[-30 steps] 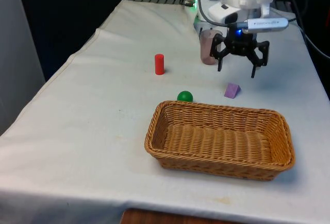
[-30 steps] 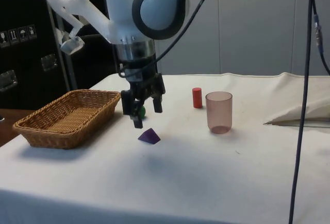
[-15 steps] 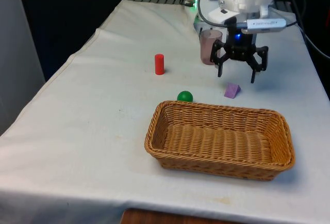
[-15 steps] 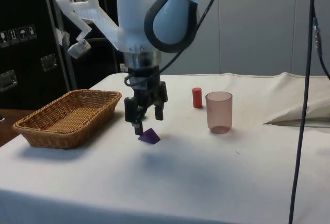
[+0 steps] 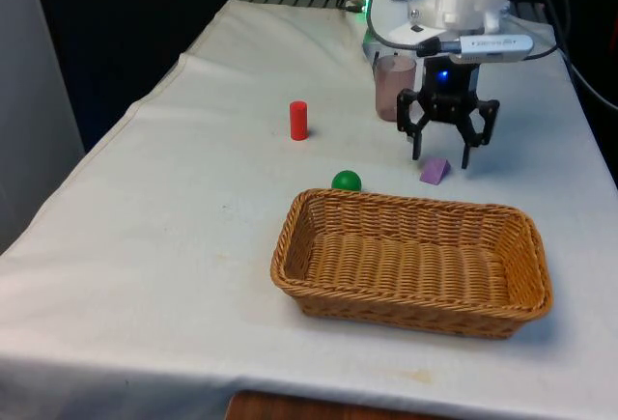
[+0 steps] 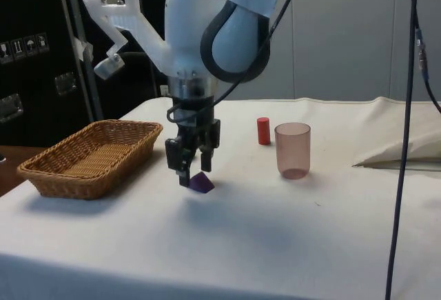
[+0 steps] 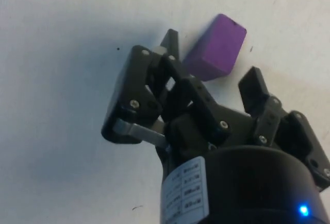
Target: Pick up the triangular block and place it into the basket.
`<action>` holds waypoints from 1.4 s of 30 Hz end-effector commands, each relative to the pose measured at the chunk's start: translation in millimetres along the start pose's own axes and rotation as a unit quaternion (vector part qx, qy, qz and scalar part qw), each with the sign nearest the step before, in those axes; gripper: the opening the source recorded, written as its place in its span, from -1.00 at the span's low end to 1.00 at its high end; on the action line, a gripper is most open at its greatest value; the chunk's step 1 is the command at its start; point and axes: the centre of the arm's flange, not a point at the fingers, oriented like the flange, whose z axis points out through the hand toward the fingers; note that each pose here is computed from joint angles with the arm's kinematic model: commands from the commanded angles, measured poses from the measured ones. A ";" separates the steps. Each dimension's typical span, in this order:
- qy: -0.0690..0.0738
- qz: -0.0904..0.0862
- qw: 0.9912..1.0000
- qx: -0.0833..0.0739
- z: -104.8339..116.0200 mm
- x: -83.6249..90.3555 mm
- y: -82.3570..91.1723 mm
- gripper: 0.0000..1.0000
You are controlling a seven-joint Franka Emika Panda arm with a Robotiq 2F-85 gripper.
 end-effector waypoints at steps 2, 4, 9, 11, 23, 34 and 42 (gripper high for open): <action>0.000 0.000 1.000 0.000 0.1 -0.2 0.1 0.39; 0.009 0.003 1.000 0.000 0.9 -0.4 0.7 0.29; 0.012 0.004 1.000 0.001 1.3 -0.6 1.4 -0.30; 0.012 0.004 1.000 0.002 1.2 -0.5 1.4 -0.35; 0.008 0.004 1.000 0.002 -9.1 4.9 0.8 -0.34; 0.007 0.004 1.000 0.004 -45.3 17.2 1.8 -0.34; 0.009 0.003 1.000 0.006 -71.8 29.6 3.1 -0.34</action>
